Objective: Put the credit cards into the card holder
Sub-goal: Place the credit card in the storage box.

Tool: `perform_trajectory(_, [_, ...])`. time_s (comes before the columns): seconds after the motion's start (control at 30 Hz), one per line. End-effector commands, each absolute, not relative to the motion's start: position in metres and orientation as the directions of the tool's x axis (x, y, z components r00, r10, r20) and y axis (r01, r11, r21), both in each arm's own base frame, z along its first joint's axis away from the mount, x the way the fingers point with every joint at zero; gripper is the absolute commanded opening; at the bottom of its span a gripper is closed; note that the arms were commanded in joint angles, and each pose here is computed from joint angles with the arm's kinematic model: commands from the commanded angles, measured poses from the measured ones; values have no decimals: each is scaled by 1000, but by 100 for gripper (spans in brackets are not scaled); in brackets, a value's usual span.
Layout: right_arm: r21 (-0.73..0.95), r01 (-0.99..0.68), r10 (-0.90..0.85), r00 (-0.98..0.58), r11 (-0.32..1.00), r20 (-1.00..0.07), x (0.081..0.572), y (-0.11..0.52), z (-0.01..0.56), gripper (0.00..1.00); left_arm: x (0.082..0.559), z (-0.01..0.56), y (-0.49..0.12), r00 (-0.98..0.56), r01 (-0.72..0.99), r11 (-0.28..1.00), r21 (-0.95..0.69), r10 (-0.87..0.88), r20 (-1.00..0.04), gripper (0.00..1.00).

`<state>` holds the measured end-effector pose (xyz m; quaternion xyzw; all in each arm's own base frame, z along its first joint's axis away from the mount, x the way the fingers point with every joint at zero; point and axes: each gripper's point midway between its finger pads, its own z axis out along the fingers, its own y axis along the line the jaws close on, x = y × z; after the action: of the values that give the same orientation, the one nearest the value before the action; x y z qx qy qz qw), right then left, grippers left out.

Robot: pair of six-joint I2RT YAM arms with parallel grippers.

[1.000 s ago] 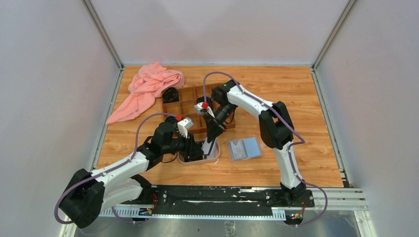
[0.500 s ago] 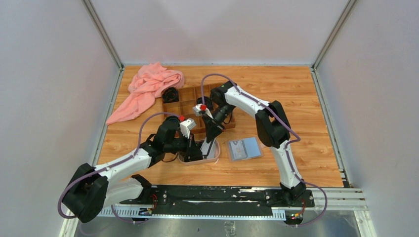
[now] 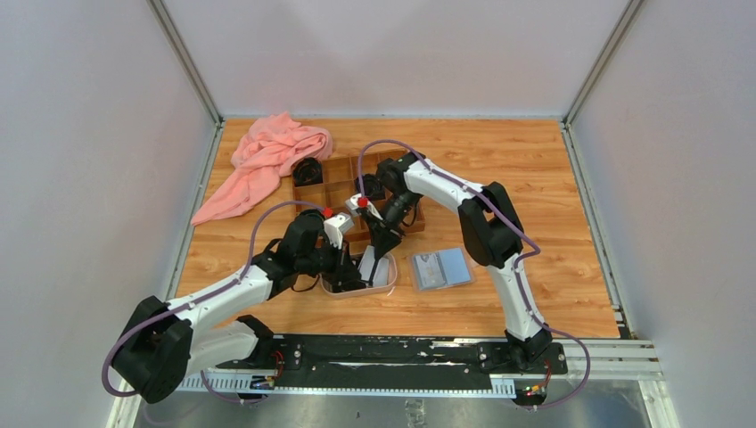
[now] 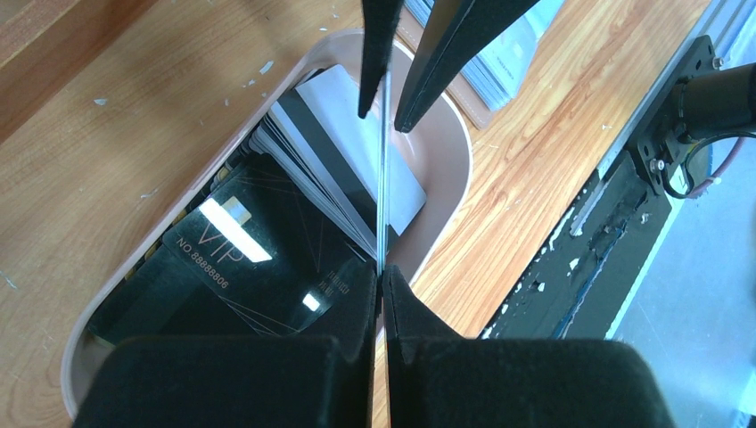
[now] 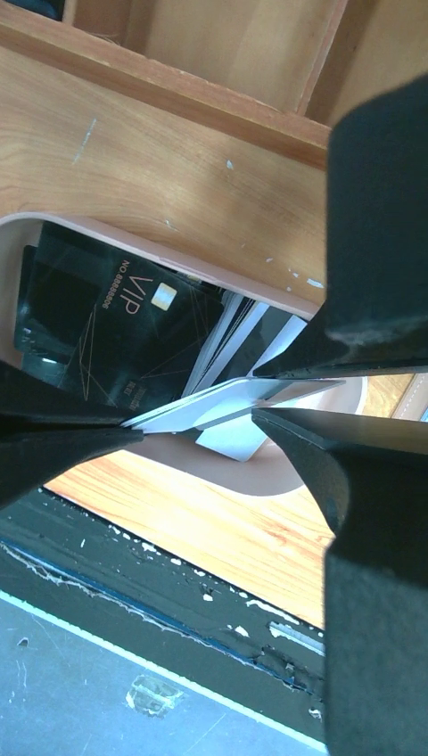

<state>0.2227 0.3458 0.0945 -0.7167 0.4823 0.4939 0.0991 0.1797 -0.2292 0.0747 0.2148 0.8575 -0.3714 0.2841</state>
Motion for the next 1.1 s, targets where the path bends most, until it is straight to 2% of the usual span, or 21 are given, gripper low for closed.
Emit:
perform_trajectory(0.0, [330,-803,-613,55,-496,-788,223,343,94,22,180,63,-220,-774,541,676,-500,168,-611,0])
perform_trajectory(0.23, [336,-816,-602,18,-470,-798,228,341,99,30,179,53,-221,-800,510,688,-516,159,-578,0])
perform_trajectory(0.47, [355,-820,-609,-9,-450,-793,228,337,96,31,180,48,-223,-815,488,690,-535,141,-562,0])
perform_trajectory(0.57, [384,-825,-629,-46,-414,-776,232,336,93,40,180,49,-222,-811,488,691,-533,133,-570,0])
perform_trajectory(0.7, [442,-835,-638,-148,-329,-756,245,333,98,52,180,55,-220,-793,497,688,-529,113,-599,0])
perform_trajectory(1.07, [581,-786,-573,-382,-211,-725,255,329,124,55,179,73,-216,-731,538,668,-514,67,-679,0])
